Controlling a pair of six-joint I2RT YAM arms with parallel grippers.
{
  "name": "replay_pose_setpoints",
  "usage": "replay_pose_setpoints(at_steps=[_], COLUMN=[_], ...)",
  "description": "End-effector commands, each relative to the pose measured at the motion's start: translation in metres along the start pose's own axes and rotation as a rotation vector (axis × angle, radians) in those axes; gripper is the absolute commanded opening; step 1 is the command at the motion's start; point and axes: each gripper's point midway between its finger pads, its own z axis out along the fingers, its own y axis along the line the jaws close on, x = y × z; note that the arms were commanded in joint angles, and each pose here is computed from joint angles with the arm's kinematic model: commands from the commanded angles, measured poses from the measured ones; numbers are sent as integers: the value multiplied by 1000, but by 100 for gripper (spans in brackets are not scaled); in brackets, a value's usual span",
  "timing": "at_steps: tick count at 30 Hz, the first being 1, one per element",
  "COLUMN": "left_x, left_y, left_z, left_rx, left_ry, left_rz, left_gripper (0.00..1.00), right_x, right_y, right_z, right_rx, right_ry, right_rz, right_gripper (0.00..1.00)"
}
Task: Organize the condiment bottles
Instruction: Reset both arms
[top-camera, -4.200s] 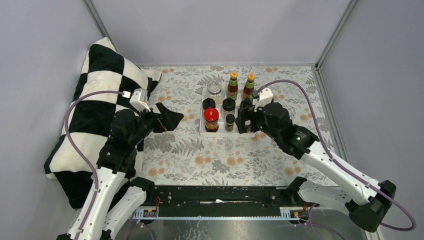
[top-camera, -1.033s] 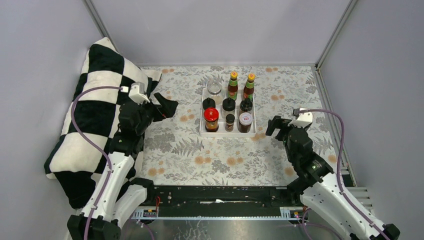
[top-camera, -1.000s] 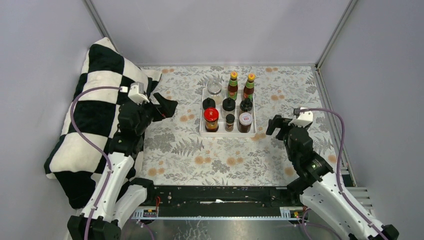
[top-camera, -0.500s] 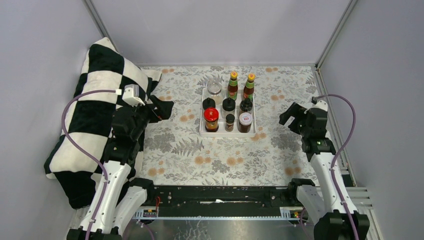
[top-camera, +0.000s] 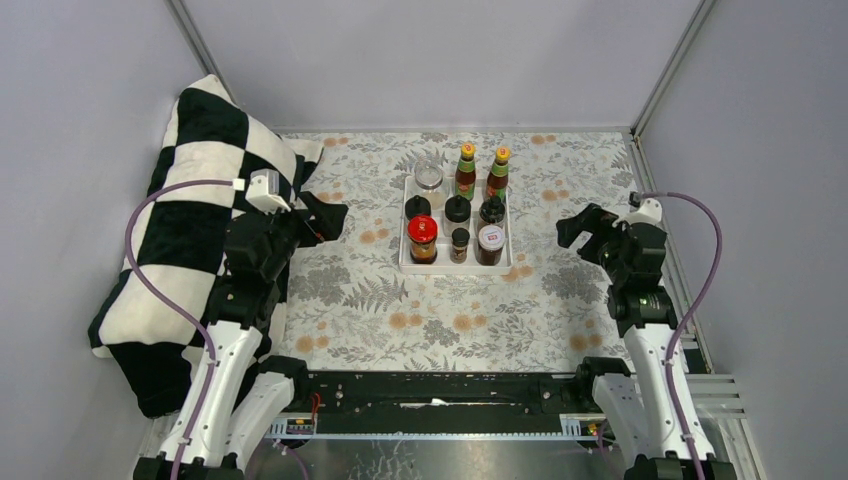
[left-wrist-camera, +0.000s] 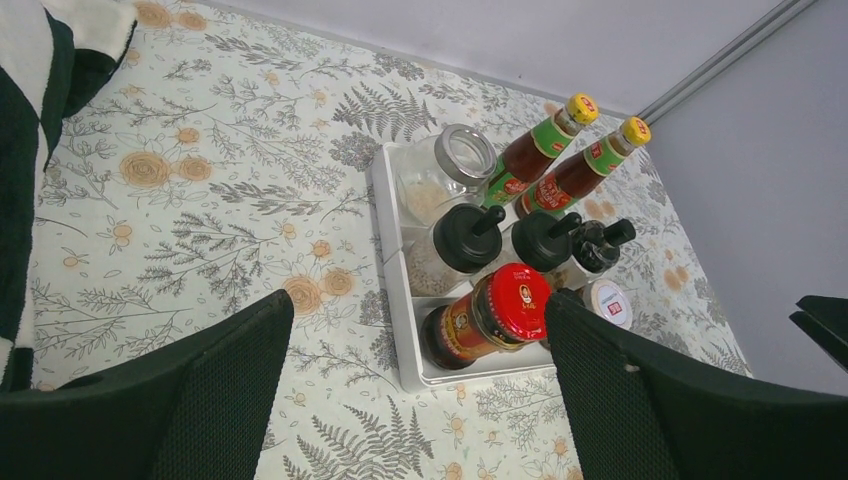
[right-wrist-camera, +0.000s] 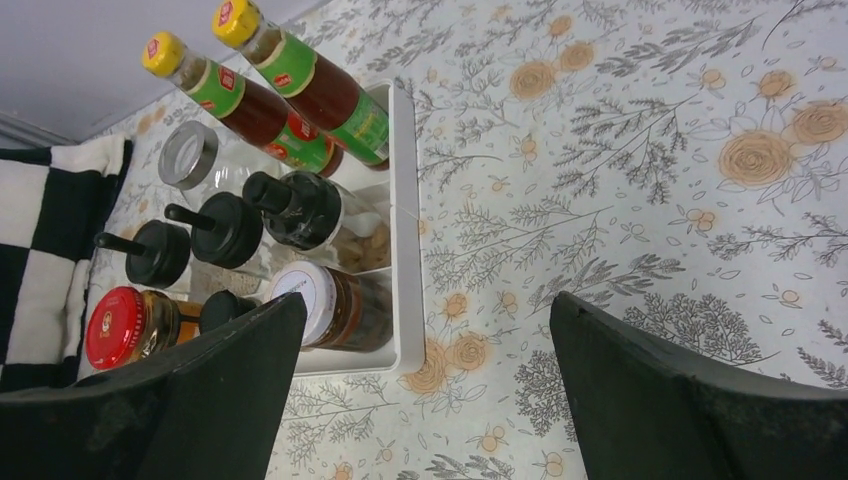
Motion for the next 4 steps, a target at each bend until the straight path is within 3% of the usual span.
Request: replay_pose_setpoints(at_steps=[1, 4], left_x=[-13, -13], left_y=[-7, -7], left_z=[-2, -2], left_rx=[19, 18], left_ry=[-20, -17], left_rz=[19, 20], left_gripper=[99, 99], right_x=[-1, -1], right_y=[12, 15], right_z=[4, 3], right_rx=[-68, -90], right_ry=[10, 1], right_rz=[5, 2], right_gripper=[100, 100])
